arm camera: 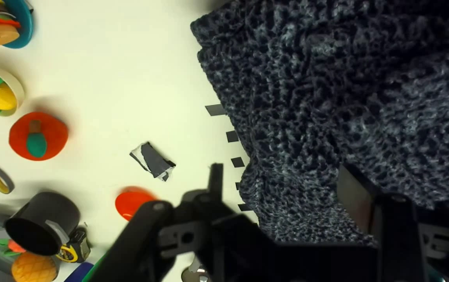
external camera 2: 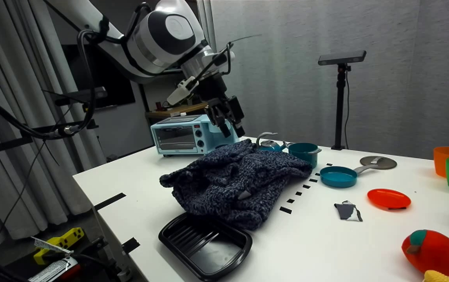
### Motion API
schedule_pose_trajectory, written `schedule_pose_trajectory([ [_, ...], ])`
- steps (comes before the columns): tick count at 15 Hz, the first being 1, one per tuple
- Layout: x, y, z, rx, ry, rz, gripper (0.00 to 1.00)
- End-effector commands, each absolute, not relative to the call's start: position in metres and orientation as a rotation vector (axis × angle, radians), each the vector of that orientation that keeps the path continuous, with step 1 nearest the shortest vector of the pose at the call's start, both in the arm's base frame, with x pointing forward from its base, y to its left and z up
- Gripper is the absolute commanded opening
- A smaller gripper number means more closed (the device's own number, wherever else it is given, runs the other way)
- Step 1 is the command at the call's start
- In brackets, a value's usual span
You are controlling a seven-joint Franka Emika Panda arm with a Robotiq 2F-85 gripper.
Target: Fold the blanket
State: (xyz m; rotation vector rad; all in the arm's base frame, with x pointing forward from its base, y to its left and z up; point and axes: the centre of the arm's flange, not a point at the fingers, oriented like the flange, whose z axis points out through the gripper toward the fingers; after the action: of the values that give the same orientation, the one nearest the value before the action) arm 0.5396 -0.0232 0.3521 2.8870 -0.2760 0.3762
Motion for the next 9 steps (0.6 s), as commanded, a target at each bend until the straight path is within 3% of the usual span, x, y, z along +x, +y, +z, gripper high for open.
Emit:
schedule_pose_trajectory([
  [1, 0.5276, -0.0237, 0.3586, 2.909, -0.289, 0.385, 1.00],
  [9, 0.5326, -0.0216, 0.3580, 2.985, -0.092, 0.567, 1.00],
])
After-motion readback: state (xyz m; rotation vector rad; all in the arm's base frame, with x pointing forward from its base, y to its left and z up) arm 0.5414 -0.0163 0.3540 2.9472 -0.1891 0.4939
